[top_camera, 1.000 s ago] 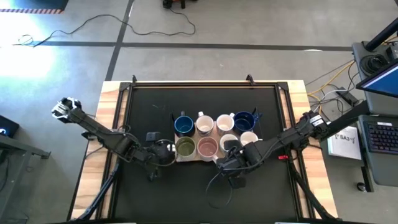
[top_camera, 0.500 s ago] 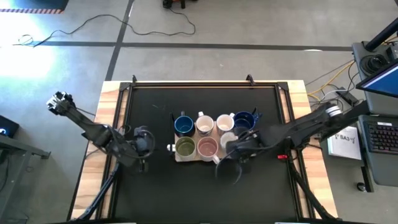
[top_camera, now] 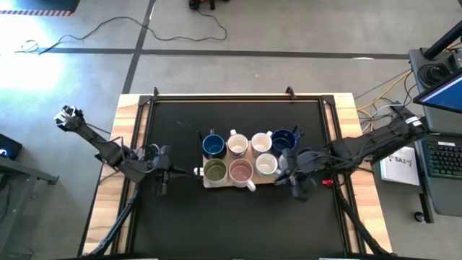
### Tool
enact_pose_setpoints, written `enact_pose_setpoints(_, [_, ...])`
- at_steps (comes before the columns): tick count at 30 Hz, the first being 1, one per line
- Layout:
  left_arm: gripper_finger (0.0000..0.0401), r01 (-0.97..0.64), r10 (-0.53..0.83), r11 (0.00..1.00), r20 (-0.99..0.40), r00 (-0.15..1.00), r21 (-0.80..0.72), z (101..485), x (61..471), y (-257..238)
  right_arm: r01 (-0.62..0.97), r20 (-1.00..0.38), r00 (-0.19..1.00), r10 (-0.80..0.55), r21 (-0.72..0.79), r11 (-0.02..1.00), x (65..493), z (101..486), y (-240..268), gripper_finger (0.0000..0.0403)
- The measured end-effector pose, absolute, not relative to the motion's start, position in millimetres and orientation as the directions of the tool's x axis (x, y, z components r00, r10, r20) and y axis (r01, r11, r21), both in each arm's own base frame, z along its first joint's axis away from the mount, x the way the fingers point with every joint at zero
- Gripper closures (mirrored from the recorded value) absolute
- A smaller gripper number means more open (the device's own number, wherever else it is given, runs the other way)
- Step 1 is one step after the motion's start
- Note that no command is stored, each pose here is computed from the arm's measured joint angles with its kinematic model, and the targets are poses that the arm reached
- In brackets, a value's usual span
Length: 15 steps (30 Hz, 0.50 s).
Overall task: Place coffee mugs
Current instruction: Adjust the shelf on the table
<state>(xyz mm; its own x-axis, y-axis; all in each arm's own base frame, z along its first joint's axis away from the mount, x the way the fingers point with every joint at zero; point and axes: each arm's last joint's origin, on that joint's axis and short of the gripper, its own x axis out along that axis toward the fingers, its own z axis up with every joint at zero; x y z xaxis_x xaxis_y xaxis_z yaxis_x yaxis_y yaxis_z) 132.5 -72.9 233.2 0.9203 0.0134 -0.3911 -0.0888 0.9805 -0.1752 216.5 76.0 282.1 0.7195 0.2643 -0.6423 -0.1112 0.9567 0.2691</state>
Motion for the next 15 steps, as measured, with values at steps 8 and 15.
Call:
enact_pose_setpoints(8, [0.0363, -0.030, 0.003, 0.994, -0.244, 0.970, -0.109, 206, 131, -71, -0.241, -0.537, 0.777, 0.329, 0.229, 0.943, 184, 278, 72, 0.0344])
enact_pose_setpoints(15, [0.0363, -0.029, 0.001, 0.989, -0.181, 0.983, -0.148, 180, 127, -68, -0.218, -0.485, 0.806, 0.339, 0.290, 0.932, 161, 274, 63, 0.0344])
